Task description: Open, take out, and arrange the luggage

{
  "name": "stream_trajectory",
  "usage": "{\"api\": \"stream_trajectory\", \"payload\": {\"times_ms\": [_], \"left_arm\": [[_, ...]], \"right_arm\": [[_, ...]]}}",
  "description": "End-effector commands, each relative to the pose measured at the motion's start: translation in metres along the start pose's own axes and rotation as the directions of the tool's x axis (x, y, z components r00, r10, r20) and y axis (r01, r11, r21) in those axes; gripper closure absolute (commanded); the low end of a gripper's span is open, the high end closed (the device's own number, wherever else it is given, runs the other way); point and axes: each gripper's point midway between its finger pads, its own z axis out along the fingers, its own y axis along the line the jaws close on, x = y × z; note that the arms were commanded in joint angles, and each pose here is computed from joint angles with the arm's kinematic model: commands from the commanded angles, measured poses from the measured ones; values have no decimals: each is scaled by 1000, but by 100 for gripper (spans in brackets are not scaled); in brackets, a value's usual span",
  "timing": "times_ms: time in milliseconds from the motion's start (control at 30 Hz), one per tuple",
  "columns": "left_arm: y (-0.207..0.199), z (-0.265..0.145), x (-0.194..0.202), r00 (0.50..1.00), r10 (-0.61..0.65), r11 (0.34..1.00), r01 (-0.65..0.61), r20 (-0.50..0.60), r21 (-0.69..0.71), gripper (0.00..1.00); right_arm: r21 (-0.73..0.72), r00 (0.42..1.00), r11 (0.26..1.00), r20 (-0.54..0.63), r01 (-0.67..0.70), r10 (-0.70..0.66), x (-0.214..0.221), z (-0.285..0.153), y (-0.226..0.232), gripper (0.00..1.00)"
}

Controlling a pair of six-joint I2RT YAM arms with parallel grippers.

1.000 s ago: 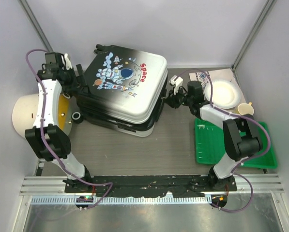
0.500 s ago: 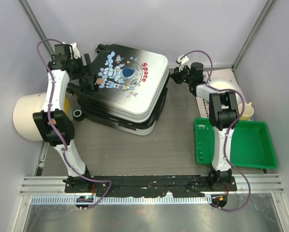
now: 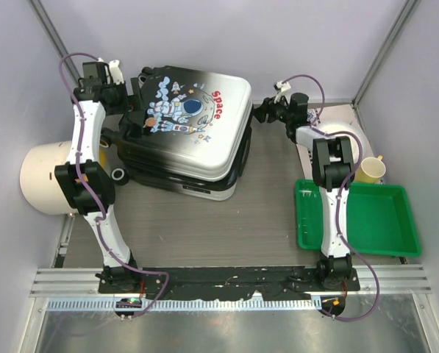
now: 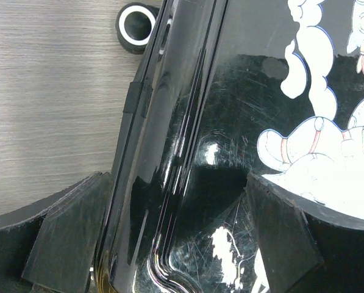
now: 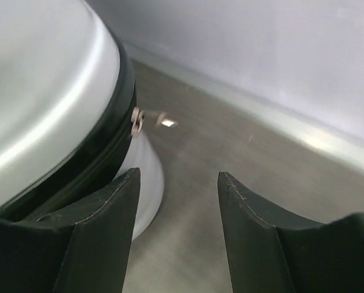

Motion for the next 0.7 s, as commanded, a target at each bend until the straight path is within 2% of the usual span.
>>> {"api": "stream_trajectory", "payload": {"times_ms": [0,67,133,167,233,300,333,367,400,467,500,567,600,633,667], "left_arm": [[16,1,50,983,-21,999,15,-183,-30,2],[11,-5,41,988,-24,1000,22,-155,-11,1],[2,-13,31,992,-13,999,17,-122,33,0],[0,-16,29,993,-10,999,15,-117,45,0],[-7,-24,26,994,-10,997,18,-105,73,0],[-7,-30,29,993,-28,994,39,-112,98,0],[-15,-40,27,994,-39,988,54,-101,145,0],[-13,-45,26,994,-52,985,66,-94,159,0],[-14,-46,31,993,-57,983,74,-103,170,0],[-17,-58,30,995,-44,981,59,-88,183,0],[-18,-62,35,994,-48,980,66,-97,190,0],[-23,-74,36,995,-49,974,67,-85,217,1],[-22,-75,44,993,-53,973,74,-103,218,1],[-23,-76,47,993,-50,973,73,-110,217,0],[-24,-80,51,992,-50,972,75,-116,221,0]], "right_arm": [[36,982,981,2,-191,191,-71,-50,10,41],[40,940,941,-45,-335,337,-72,-69,18,41],[19,872,881,-135,-472,470,-56,-85,32,44],[19,808,819,-154,-574,569,-55,-89,41,44],[-11,724,737,-203,-675,660,-45,-94,60,44],[-13,602,612,-200,-790,773,-33,-97,70,43],[-16,572,581,-204,-813,795,-29,-97,74,43],[-42,580,584,-192,-811,792,-30,-96,77,43],[-28,545,552,-203,-833,813,-19,-97,80,41],[-22,530,539,-219,-842,819,-9,-93,88,41],[-44,542,546,-214,-836,813,-10,-91,90,41],[-39,506,512,-232,-858,831,5,-86,98,41],[-60,517,517,-225,-854,826,4,-83,100,41],[-55,490,492,-235,-869,839,12,-79,102,41],[-68,495,494,-239,-866,835,13,-76,107,41]]}}
